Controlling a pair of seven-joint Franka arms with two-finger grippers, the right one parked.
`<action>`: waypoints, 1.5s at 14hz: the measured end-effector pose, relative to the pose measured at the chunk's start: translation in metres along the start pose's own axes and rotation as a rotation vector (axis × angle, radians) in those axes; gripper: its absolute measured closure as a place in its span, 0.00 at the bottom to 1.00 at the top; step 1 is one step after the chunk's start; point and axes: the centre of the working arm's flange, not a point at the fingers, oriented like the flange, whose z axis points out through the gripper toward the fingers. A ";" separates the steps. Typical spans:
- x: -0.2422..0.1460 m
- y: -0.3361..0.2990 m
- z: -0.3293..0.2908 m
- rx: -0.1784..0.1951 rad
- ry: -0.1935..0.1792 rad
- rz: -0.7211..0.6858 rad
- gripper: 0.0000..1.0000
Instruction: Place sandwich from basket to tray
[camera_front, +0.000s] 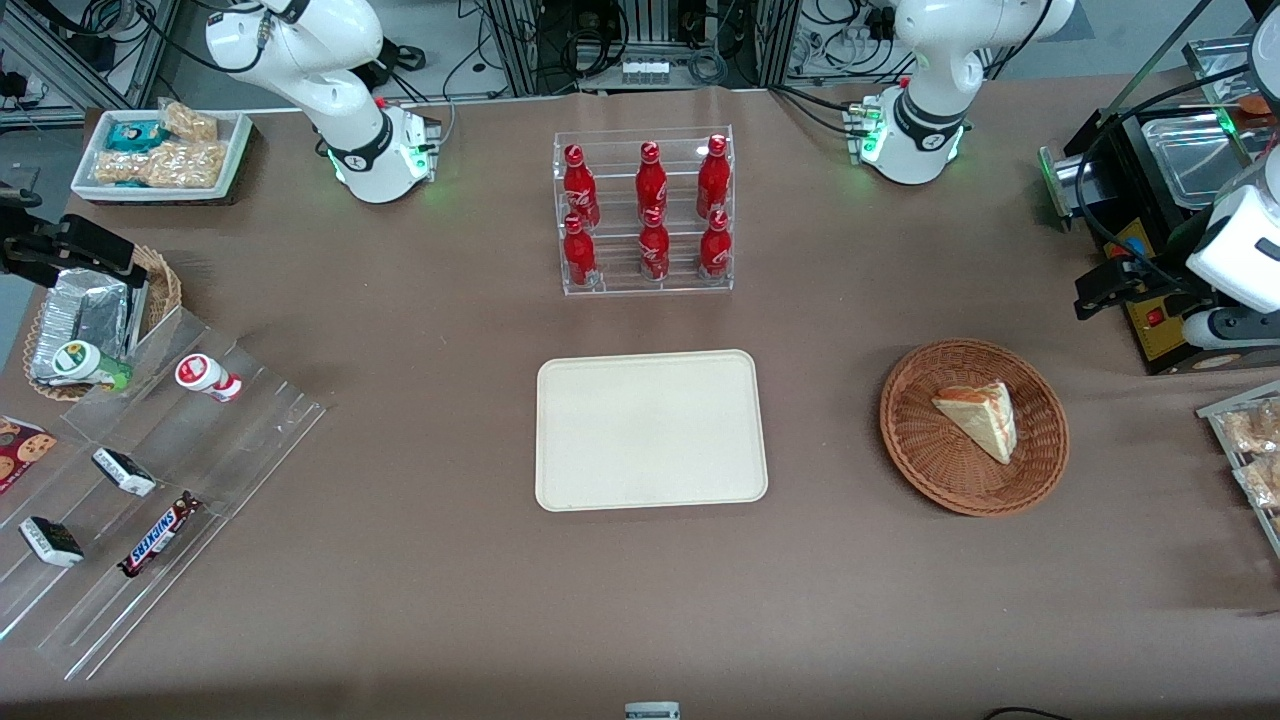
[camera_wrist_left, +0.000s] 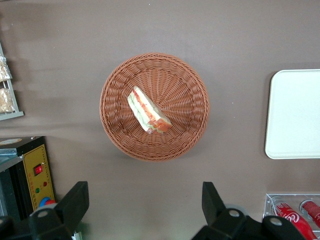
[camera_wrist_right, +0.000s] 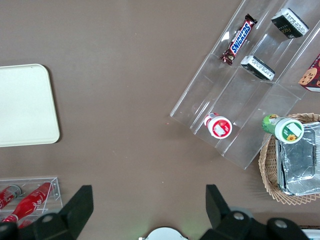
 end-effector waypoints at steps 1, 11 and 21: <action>0.000 0.000 0.000 0.000 0.000 0.000 0.00; 0.000 0.002 0.007 0.001 -0.016 -0.004 0.00; -0.001 0.019 0.009 0.003 -0.019 -0.019 0.00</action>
